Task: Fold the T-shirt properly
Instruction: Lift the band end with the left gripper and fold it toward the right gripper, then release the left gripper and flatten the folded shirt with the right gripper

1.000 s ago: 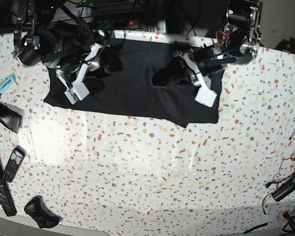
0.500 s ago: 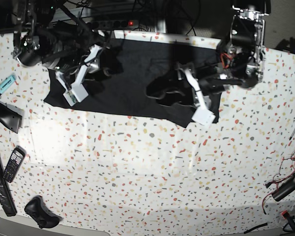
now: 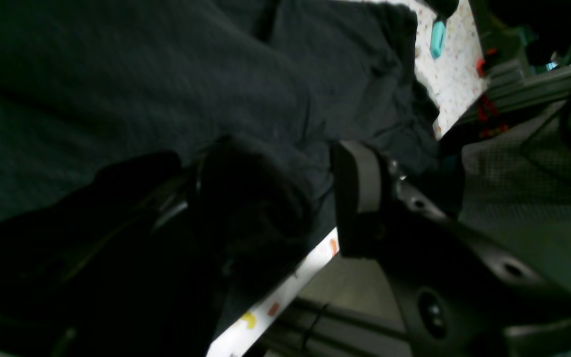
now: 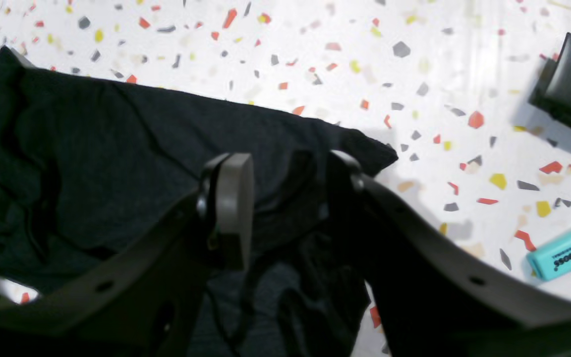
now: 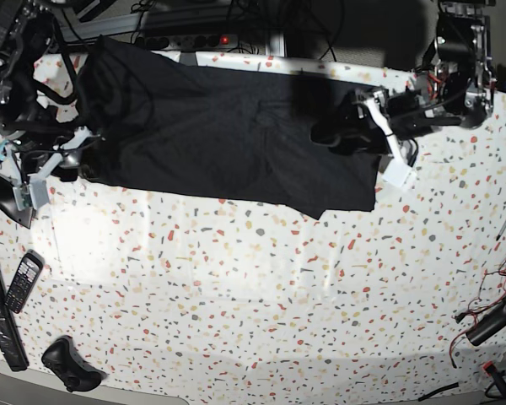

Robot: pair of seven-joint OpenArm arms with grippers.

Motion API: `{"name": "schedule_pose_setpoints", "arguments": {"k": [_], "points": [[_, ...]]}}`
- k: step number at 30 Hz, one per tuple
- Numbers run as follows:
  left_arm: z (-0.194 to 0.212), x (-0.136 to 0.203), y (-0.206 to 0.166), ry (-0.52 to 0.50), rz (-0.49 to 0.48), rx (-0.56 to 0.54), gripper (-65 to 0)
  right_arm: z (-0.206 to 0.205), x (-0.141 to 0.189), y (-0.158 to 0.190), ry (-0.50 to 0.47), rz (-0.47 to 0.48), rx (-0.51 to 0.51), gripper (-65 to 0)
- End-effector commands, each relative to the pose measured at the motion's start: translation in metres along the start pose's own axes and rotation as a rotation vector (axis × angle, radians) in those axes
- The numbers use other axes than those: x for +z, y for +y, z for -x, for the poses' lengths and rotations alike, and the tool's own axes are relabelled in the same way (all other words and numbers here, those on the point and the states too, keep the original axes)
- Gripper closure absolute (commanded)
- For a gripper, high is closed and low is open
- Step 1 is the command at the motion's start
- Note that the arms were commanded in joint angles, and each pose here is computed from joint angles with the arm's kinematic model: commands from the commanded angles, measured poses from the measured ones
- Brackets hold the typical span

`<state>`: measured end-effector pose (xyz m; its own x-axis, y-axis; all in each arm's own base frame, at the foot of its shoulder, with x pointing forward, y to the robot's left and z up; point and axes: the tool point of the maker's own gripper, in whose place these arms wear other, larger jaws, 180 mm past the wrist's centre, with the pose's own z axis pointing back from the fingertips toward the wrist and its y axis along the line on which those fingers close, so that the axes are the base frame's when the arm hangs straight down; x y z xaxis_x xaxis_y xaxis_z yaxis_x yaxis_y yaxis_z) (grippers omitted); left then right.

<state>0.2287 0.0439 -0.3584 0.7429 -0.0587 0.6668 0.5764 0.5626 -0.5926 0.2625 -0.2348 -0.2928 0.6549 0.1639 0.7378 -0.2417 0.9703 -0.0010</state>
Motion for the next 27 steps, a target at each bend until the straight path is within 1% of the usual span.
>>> {"name": "schedule_pose_setpoints", "arguments": {"k": [1,4,7,9,10,11,13,14,16,19,22,25,27], "points": [[-0.008,-0.002,-0.005,-0.011,0.01,-0.044,-31.3,-0.012,0.004,0.003,-0.041,-0.013,0.021,-23.5],[0.017,-0.017,-0.007,0.122,-0.017,-0.112,-31.4,-0.012,0.004,0.008,-0.042,-0.04,0.012,-23.5],[0.035,-0.028,-0.011,0.214,-0.028,-0.176,-31.4,-0.011,0.004,0.008,-0.036,-0.04,0.012,-23.5],[0.036,-0.034,-0.014,0.207,-0.027,-0.201,-30.5,-0.011,0.004,0.008,-0.034,-0.04,0.013,-23.5],[0.033,-0.036,-0.018,0.186,-0.015,-0.201,-27.6,-0.011,0.004,0.008,-0.035,-0.04,0.012,-23.5],[0.03,-0.038,-0.023,0.161,0.006,-0.193,-23.2,-0.011,0.004,0.008,-0.035,-0.04,0.012,-23.5],[0.024,-0.042,-0.039,0.12,0.078,-0.157,-14.6,-0.011,0.004,0.008,-0.036,-0.04,0.013,-23.5],[0.023,-0.044,-0.047,0.108,0.111,-0.143,-12.6,-0.011,0.004,0.008,-0.035,-0.04,0.013,-23.5],[0.023,-0.047,-0.059,0.1,0.161,-0.129,-12.6,-0.011,0.004,0.008,-0.036,-0.04,0.013,-23.5],[0.033,-0.053,-0.082,0.137,0.252,-0.113,-13.3,-0.011,0.004,0.008,-0.036,-0.04,0.012,-23.5],[0.045,-0.06,-0.104,0.18,0.323,-0.124,-17.0,-0.012,0.004,0.01,-0.041,-0.049,0.009,-23.5],[0.042,-0.065,-0.112,0.178,0.35,-0.143,-22.1,-0.012,0.004,0.009,-0.04,-0.048,0.009,-23.5],[0.028,-0.066,-0.108,0.147,0.341,-0.164,-23.3,-0.011,0.004,0.009,-0.036,-0.048,0.009,-23.5]]}}
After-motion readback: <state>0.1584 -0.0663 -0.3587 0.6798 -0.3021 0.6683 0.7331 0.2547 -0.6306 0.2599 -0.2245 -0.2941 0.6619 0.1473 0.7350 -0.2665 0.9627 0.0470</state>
